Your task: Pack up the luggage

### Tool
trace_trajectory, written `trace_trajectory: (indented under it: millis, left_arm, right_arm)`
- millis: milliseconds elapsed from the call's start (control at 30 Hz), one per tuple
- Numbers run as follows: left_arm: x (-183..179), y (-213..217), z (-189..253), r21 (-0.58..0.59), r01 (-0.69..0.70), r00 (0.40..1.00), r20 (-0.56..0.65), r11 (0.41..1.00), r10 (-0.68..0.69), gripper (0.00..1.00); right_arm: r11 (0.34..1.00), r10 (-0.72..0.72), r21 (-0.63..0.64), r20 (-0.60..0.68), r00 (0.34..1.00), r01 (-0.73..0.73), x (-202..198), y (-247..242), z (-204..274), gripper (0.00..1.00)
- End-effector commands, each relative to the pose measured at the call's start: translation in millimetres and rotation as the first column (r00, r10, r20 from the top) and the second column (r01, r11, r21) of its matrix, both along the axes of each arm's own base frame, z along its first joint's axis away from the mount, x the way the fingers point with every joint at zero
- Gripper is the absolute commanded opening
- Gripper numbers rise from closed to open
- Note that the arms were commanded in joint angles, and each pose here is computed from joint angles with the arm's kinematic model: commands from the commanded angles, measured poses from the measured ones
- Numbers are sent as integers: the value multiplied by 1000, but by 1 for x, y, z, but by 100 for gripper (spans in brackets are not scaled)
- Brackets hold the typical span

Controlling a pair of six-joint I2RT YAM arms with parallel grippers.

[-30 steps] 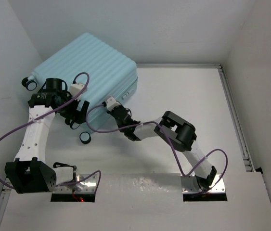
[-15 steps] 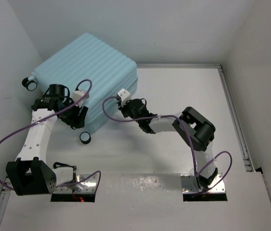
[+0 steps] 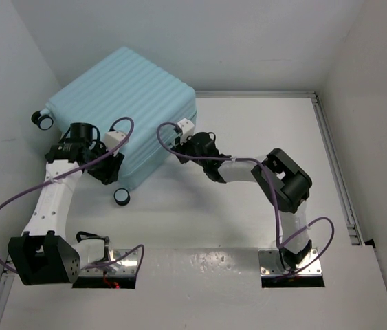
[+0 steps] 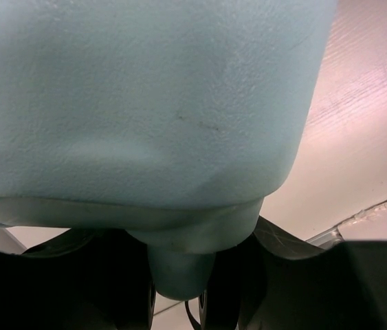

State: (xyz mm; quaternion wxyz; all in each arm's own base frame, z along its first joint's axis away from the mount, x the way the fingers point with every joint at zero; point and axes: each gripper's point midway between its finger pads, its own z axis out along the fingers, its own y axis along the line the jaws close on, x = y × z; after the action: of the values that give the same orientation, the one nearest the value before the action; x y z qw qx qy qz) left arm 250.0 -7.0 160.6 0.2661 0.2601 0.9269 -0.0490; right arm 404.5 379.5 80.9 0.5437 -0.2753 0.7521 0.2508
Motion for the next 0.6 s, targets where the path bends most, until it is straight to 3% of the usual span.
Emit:
trace_trajectory:
  millis: [0,233,567]
  left_arm:
    - [-2,27,-6,119,-61,998,-1,991,61,0]
    - [10,76,-8,207,-148,989,12,967,148,0]
    - [90,152,7,368,-295,956,100,882,277,0]
  right_arm:
    - [990,-140,40,36,990,138,34,-37,37,0]
    - [956,-294,-4,46,955,295,75,-103,31,0]
    - [930,-361,-24,117,925,366,135,-159,32,0]
